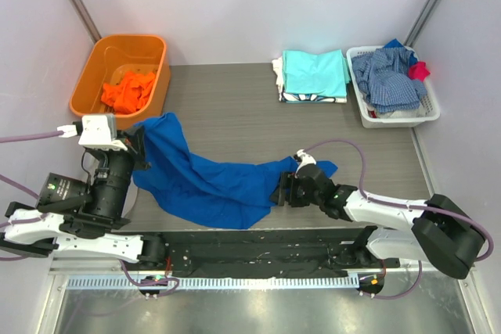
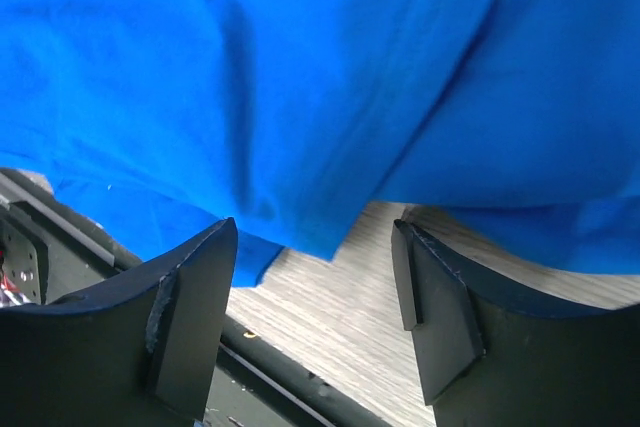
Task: Fold and stack the t-shirts
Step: Flatten the tshirt out
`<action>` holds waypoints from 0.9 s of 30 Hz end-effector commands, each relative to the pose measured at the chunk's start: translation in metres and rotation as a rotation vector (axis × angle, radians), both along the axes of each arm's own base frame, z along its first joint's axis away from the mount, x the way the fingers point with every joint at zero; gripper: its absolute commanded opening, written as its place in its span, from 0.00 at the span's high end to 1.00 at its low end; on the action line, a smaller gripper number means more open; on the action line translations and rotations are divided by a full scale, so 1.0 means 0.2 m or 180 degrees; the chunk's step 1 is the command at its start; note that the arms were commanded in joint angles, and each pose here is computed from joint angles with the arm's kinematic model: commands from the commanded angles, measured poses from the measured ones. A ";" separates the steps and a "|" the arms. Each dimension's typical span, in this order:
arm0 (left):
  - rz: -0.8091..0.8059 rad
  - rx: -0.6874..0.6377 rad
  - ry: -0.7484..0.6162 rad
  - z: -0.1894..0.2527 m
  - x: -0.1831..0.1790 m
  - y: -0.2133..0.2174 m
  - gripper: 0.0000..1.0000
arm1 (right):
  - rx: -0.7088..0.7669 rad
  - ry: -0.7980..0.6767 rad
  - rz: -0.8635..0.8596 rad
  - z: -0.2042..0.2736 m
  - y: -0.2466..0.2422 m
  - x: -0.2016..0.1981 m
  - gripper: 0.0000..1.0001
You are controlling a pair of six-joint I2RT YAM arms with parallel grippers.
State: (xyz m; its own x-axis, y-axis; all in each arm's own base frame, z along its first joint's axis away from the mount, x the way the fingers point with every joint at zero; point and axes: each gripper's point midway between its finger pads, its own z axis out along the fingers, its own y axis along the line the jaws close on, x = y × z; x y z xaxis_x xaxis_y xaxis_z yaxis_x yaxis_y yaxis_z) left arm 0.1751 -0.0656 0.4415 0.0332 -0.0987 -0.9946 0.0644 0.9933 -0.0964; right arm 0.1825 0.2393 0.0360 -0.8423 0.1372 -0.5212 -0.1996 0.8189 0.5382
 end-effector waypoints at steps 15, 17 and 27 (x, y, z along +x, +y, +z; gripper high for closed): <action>0.0430 -0.0265 0.0571 -0.16 -0.04 0.15 1.00 | 0.0186 -0.0103 -0.0052 0.06 0.12 0.01 0.81; 0.0435 -0.0271 0.0571 -0.16 -0.04 0.15 1.00 | 0.0173 -0.0126 -0.0069 0.08 0.13 0.02 0.99; 0.0426 -0.0226 0.0565 -0.12 -0.04 0.17 1.00 | -0.0308 -0.1143 -0.0568 1.00 -0.11 0.25 0.99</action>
State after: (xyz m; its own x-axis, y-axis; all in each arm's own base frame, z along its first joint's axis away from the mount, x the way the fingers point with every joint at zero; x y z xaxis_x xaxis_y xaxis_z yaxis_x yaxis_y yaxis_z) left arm 0.1748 -0.0602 0.4366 0.0319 -0.1118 -0.9932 0.0711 0.9915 -0.1093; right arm 0.2052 0.2503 0.1303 -0.7555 0.1588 -0.6356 -0.2251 0.8482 0.4795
